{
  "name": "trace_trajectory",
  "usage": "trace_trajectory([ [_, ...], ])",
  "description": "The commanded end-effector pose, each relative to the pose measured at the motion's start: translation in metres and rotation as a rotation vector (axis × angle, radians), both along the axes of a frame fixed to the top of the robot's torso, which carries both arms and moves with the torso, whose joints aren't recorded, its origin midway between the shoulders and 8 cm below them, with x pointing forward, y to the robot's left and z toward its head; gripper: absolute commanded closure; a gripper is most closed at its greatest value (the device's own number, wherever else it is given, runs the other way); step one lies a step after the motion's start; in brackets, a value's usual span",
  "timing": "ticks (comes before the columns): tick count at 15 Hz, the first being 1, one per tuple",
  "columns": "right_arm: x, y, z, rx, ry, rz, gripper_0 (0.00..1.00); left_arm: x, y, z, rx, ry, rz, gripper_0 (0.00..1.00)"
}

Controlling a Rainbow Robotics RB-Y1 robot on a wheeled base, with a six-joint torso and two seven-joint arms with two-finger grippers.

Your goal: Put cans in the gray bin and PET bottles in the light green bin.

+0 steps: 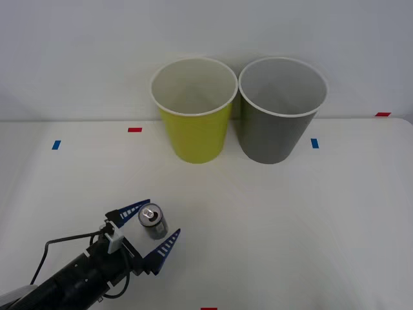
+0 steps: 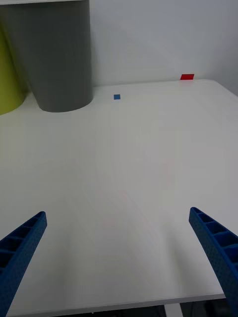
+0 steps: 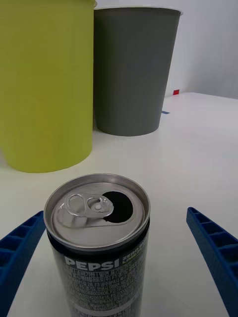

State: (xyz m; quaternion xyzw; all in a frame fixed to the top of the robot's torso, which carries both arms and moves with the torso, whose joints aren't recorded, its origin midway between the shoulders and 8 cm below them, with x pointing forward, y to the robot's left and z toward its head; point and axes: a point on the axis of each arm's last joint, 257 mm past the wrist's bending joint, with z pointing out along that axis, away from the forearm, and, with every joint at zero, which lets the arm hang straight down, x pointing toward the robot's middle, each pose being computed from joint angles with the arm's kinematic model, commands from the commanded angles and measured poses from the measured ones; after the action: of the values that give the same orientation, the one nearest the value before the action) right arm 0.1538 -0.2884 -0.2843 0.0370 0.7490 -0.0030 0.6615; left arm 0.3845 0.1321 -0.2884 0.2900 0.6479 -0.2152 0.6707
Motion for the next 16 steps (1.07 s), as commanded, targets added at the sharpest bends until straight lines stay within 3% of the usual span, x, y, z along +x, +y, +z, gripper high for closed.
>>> trace_trajectory([
  [1,0.0000,0.0000,0.0000,0.000,0.000,0.000,0.00,0.0006,-0.0016,0.0009,0.001,-0.004,-0.003,0.72],
  [2,0.0000,0.0000,0.0000,0.000,0.000,0.000,0.00,0.0020,-0.0025,0.0026,0.001,-0.009,-0.005,0.86],
  [3,0.0000,0.0000,0.0000,0.000,0.000,0.000,0.00,0.0023,-0.0037,0.0038,0.000,-0.012,-0.008,0.92],
  [16,0.0000,0.0000,0.0000,0.000,0.000,0.000,0.00,0.0009,-0.0085,0.0073,-0.013,-0.014,-0.015,0.99],
])
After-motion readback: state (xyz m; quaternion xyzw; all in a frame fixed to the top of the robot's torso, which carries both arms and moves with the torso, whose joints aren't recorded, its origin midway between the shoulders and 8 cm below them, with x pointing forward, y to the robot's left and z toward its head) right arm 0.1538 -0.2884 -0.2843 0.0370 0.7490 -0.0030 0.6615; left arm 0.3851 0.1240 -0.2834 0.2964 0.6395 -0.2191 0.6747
